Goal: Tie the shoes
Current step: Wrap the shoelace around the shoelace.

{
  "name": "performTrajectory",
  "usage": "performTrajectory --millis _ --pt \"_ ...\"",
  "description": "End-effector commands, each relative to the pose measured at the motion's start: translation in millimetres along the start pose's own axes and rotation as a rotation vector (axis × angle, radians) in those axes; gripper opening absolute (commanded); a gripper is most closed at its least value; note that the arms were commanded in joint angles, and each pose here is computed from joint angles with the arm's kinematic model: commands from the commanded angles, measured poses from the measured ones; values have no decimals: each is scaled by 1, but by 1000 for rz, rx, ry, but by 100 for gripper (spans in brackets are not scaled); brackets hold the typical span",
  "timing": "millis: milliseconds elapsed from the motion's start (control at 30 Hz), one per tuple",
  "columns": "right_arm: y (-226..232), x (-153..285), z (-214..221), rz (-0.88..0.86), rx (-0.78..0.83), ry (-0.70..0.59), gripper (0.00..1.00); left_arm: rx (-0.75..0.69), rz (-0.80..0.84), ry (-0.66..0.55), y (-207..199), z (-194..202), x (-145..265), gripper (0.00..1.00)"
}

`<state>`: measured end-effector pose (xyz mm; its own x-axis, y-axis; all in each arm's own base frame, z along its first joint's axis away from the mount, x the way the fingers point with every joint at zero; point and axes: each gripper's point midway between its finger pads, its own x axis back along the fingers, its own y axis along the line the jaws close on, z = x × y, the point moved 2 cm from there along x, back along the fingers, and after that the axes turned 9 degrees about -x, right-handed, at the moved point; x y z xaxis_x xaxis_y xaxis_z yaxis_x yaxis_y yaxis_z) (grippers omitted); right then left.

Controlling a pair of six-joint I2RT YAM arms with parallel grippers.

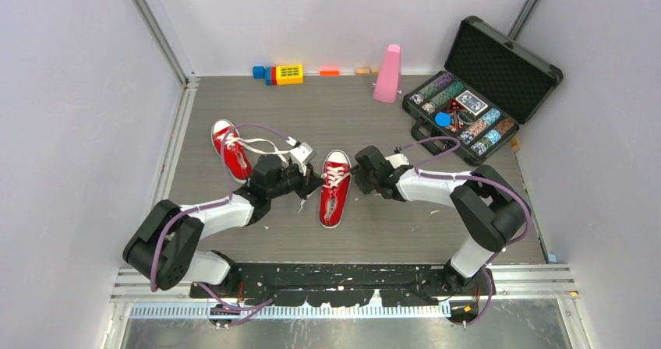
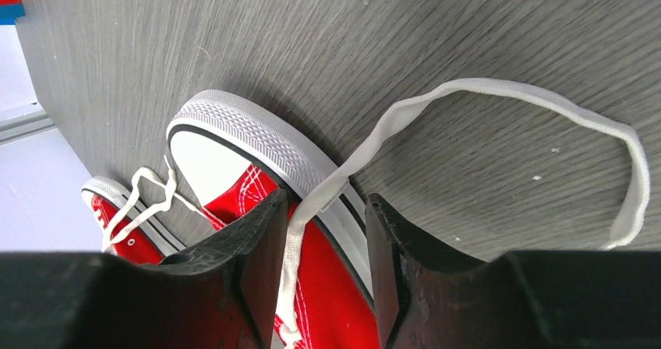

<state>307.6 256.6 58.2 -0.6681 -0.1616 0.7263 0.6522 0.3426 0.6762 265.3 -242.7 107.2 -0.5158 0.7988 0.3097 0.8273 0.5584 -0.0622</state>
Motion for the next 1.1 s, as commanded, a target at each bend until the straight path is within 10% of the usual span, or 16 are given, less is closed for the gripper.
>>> performTrajectory --millis 0,333,1067 --pt "22 -3 0 -54 -42 -6 46 -40 -2 -47 2 -20 -2 0" --pt "29 12 -10 -97 -56 -33 2 -42 -3 -42 2 -19 -2 0" --pt "38 75 3 -305 436 382 0 -64 -38 121 6 -14 2 0"
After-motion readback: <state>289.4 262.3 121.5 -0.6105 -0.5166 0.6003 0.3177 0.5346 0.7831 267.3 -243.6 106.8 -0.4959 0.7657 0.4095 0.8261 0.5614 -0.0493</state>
